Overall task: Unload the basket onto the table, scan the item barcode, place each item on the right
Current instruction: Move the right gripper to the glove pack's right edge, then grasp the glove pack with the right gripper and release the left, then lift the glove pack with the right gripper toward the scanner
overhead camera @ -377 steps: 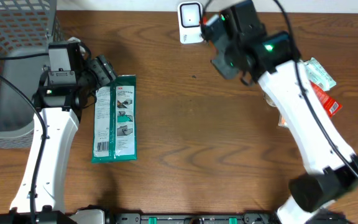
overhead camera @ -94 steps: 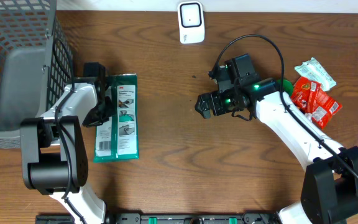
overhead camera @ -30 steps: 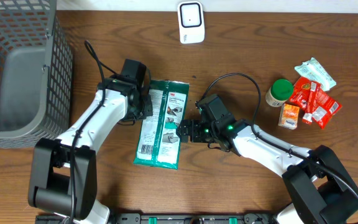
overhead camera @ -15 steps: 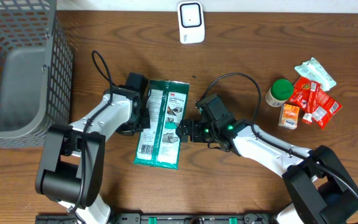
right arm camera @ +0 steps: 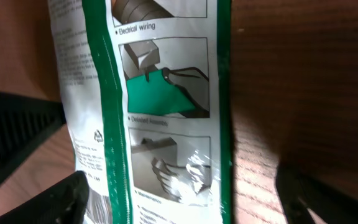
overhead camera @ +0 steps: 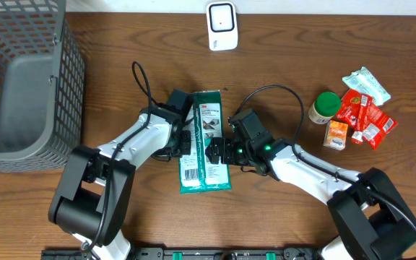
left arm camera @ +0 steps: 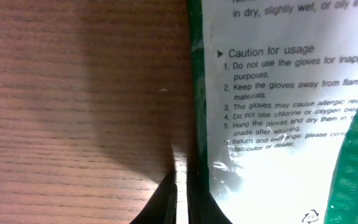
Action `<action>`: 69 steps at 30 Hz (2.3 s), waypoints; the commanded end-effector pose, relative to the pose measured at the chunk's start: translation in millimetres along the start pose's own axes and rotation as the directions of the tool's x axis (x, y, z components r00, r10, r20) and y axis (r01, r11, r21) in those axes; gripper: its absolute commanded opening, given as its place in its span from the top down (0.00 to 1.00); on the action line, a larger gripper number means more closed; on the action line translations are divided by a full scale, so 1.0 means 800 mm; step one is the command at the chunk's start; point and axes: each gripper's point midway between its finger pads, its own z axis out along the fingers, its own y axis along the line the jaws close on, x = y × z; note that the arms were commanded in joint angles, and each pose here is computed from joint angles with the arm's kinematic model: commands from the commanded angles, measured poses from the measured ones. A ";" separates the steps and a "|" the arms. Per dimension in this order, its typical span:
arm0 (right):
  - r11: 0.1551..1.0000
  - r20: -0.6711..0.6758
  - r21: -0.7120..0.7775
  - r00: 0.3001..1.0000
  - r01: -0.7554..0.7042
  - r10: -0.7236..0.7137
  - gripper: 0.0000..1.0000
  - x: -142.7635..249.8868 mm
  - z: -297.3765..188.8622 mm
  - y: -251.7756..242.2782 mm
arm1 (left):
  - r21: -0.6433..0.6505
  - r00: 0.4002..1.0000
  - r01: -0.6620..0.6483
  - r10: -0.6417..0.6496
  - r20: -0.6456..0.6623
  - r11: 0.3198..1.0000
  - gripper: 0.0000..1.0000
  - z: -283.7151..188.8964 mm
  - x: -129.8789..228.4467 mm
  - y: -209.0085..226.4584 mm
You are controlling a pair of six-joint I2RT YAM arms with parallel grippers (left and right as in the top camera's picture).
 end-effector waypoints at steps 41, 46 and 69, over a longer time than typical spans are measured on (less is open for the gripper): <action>0.854 -0.050 -0.443 0.943 0.274 -0.329 0.99 0.029 0.029 0.072 | 0.043 0.997 0.024 -0.028 0.077 0.999 0.89 -0.019 -0.008 -0.001; 0.777 -0.101 -0.599 0.944 0.194 -0.313 0.99 0.026 -0.003 0.078 | 0.097 0.977 0.054 -0.072 0.201 0.994 0.87 -0.074 -0.028 0.008; 0.784 0.020 -0.582 0.967 0.219 -0.255 0.99 -0.013 -0.140 0.060 | 0.067 0.897 0.290 -0.295 0.328 0.955 0.76 -0.156 -0.024 0.124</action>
